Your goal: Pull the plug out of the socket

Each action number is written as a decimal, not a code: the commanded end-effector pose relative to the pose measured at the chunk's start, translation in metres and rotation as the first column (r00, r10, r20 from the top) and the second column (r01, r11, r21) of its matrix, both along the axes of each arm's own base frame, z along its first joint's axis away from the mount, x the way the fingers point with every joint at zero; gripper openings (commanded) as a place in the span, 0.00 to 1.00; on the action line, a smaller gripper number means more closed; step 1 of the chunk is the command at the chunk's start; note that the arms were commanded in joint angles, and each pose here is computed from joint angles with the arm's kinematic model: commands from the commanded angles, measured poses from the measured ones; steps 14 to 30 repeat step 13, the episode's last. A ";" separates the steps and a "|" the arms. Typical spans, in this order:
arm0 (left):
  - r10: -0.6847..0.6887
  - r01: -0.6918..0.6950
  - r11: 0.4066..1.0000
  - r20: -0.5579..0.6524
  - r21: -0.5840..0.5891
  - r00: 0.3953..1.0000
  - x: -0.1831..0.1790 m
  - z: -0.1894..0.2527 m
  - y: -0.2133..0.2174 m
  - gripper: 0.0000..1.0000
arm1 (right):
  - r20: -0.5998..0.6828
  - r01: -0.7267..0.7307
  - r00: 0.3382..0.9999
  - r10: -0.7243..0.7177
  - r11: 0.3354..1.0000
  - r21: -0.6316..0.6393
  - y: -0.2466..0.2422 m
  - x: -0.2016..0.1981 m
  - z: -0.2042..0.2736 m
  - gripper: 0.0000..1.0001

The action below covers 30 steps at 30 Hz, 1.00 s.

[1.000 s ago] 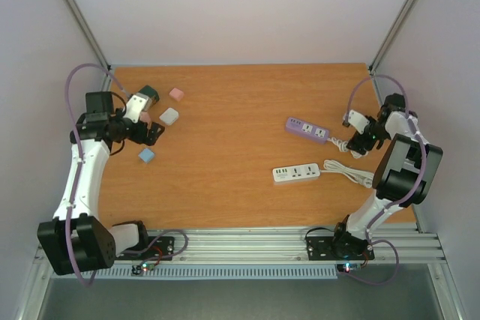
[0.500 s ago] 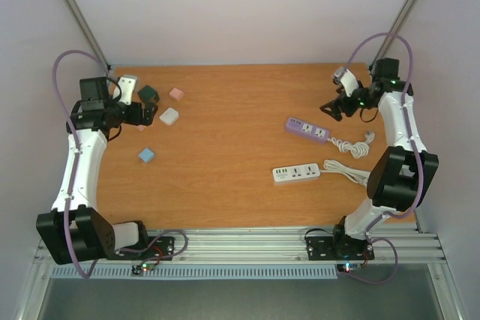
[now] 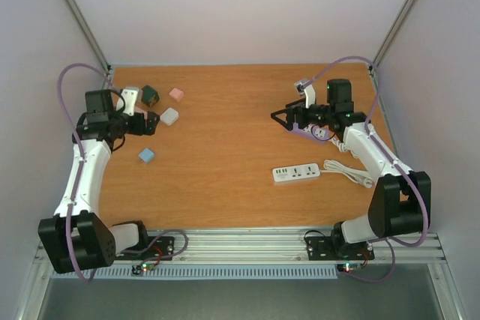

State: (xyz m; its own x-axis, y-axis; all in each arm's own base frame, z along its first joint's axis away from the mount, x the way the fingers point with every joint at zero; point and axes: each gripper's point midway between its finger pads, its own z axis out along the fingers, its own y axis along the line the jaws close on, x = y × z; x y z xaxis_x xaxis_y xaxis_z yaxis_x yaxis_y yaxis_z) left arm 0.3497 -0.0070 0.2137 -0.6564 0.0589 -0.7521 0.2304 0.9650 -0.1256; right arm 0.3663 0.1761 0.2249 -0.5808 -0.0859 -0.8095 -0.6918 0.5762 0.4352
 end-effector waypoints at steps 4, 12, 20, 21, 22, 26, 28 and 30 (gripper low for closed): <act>-0.023 0.023 1.000 0.032 -0.014 0.999 -0.014 -0.022 -0.007 1.00 | -0.052 0.105 0.994 -0.100 0.989 0.100 0.003 -0.001 -0.006 0.99; -0.030 0.031 0.998 0.016 -0.046 0.999 -0.019 -0.035 -0.012 1.00 | -0.031 0.114 0.993 -0.112 0.991 0.074 -0.001 -0.012 -0.012 0.99; -0.031 0.032 0.998 0.018 -0.047 0.999 -0.018 -0.034 -0.012 1.00 | -0.032 0.116 0.993 -0.114 0.991 0.073 -0.001 -0.012 -0.013 0.99; -0.031 0.032 0.998 0.018 -0.047 0.999 -0.018 -0.034 -0.012 1.00 | -0.032 0.116 0.993 -0.114 0.991 0.073 -0.001 -0.012 -0.013 0.99; -0.031 0.032 0.998 0.018 -0.047 0.999 -0.018 -0.034 -0.012 1.00 | -0.032 0.116 0.993 -0.114 0.991 0.073 -0.001 -0.012 -0.013 0.99; -0.031 0.032 0.998 0.018 -0.047 0.999 -0.018 -0.034 -0.012 1.00 | -0.032 0.116 0.993 -0.114 0.991 0.073 -0.001 -0.012 -0.013 0.99; -0.031 0.032 0.998 0.018 -0.047 0.999 -0.018 -0.034 -0.012 1.00 | -0.032 0.116 0.993 -0.114 0.991 0.073 -0.001 -0.012 -0.013 0.99; -0.031 0.032 0.998 0.018 -0.047 0.999 -0.018 -0.034 -0.012 1.00 | -0.032 0.116 0.993 -0.114 0.991 0.073 -0.001 -0.012 -0.013 0.99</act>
